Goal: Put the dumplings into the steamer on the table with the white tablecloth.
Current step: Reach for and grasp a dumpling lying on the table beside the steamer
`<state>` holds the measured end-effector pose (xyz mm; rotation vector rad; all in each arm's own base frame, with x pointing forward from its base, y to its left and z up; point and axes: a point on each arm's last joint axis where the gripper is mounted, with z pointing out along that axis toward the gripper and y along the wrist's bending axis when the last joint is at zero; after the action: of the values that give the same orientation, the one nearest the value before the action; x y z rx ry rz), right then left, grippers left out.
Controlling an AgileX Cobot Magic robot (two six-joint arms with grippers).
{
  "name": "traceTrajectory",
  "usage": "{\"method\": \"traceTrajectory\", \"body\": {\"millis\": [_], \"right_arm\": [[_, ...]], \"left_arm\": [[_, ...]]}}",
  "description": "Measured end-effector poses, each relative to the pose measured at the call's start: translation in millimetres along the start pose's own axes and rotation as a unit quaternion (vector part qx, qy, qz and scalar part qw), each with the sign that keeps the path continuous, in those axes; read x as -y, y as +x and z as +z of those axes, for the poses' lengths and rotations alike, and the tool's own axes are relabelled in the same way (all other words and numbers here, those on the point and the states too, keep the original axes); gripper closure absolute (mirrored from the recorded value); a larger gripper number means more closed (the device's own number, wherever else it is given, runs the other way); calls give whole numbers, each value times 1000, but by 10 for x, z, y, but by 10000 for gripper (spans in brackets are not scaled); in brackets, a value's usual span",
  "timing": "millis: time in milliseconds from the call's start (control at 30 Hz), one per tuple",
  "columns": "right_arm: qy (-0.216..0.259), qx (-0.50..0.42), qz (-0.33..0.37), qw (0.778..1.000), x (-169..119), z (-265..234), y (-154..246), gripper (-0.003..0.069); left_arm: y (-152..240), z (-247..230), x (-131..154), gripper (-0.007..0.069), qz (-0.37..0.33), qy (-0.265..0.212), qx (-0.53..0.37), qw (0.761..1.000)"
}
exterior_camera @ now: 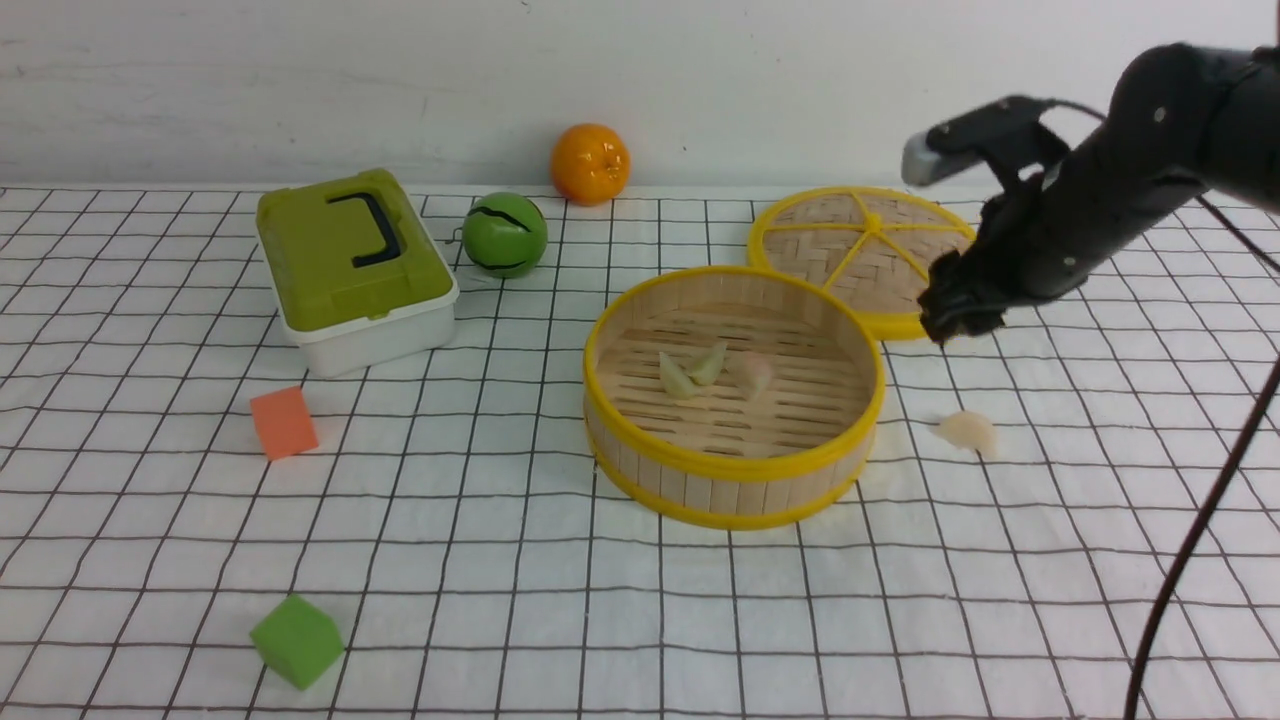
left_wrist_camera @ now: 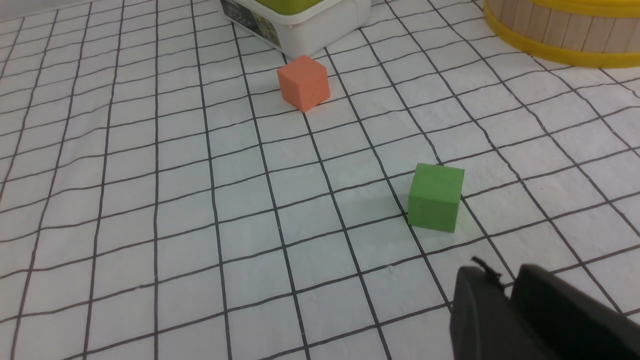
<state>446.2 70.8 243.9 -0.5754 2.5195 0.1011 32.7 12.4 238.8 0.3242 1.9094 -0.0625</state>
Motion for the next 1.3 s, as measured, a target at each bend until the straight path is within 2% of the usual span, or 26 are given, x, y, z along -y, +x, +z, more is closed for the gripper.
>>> {"method": "traceTrajectory", "body": {"millis": [167,333,433,467,533,667,800,867,900,1000,1100,1300], "right_arm": [[0,-67,-26,997,45,502,216,206],[-2,-103,-38,994,57,711,339,230],[-7,-109,-33,993,48,715,347,295],[-11,-110,-29,993,40,717,349,380],[-13,-112,-27,993,37,707,349,457],[-7,-106,-22,994,46,556,272,458],[6,-49,13,999,67,196,5,463],[-13,-2,50,999,19,-14,-167,477],[-38,28,72,996,-57,-105,-266,488],[-91,66,89,990,-265,-119,-386,488],[-127,68,91,985,-433,136,-390,488],[-139,18,103,985,-452,670,-203,488]], "left_arm": [[-2,0,1,533,0,0,1,1000],[-1,2,-3,532,2,-2,1,1000],[-1,2,-4,532,2,-2,1,1000],[-1,2,-4,532,2,-2,1,1000],[-1,2,-4,530,2,-2,1,1000],[-1,2,-6,524,0,-3,2,1000],[0,7,-12,523,1,-8,4,1000],[12,21,-10,523,4,-10,4,1000],[22,28,-9,523,4,-9,2,1000],[24,33,-7,522,4,-10,4,1000],[26,35,-6,522,4,-10,3,1000],[26,35,-6,517,4,-10,3,1000]]}}
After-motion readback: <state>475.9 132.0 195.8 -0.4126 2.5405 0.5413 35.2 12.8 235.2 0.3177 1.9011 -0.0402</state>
